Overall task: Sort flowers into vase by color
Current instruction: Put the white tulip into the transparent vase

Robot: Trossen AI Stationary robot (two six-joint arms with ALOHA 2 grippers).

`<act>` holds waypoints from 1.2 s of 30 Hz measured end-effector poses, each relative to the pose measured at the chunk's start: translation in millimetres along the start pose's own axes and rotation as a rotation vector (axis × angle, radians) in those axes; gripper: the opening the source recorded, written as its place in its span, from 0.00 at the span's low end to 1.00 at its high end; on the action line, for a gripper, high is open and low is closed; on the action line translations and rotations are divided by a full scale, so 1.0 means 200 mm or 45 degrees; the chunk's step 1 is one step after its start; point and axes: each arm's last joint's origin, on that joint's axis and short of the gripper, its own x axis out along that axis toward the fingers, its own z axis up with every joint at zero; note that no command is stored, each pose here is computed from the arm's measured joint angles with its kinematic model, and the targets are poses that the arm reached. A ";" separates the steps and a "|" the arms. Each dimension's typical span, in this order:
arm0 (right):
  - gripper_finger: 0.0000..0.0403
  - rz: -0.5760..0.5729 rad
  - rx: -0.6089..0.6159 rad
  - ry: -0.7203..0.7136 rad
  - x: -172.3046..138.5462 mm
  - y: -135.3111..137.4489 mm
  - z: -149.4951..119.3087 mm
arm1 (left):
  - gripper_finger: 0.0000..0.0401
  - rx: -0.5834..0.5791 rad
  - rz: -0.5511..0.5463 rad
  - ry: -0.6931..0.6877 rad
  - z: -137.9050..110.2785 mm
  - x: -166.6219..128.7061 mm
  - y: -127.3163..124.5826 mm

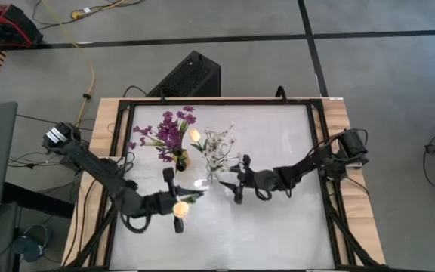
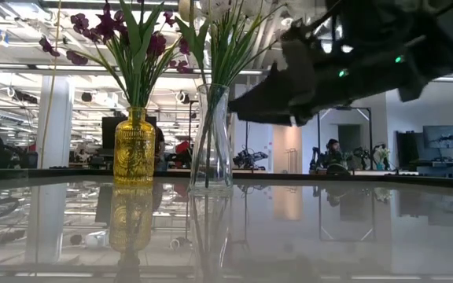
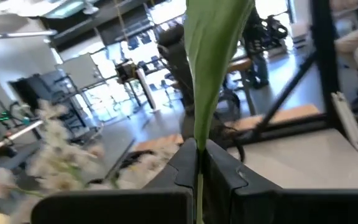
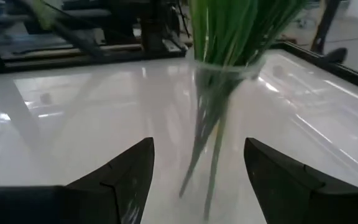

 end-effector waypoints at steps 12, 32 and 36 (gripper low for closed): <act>0.68 0.029 -0.113 -0.049 0.06 -0.11 0.03 | 0.00 0.011 0.103 -0.006 -0.06 0.04 0.11; 0.68 0.113 -0.094 -0.082 0.09 -0.15 0.05 | 0.00 -0.132 0.166 -0.132 -0.28 0.02 0.29; 0.68 0.113 -0.096 -0.085 0.09 -0.15 0.05 | 0.00 -0.130 0.163 -0.133 -0.29 0.02 0.30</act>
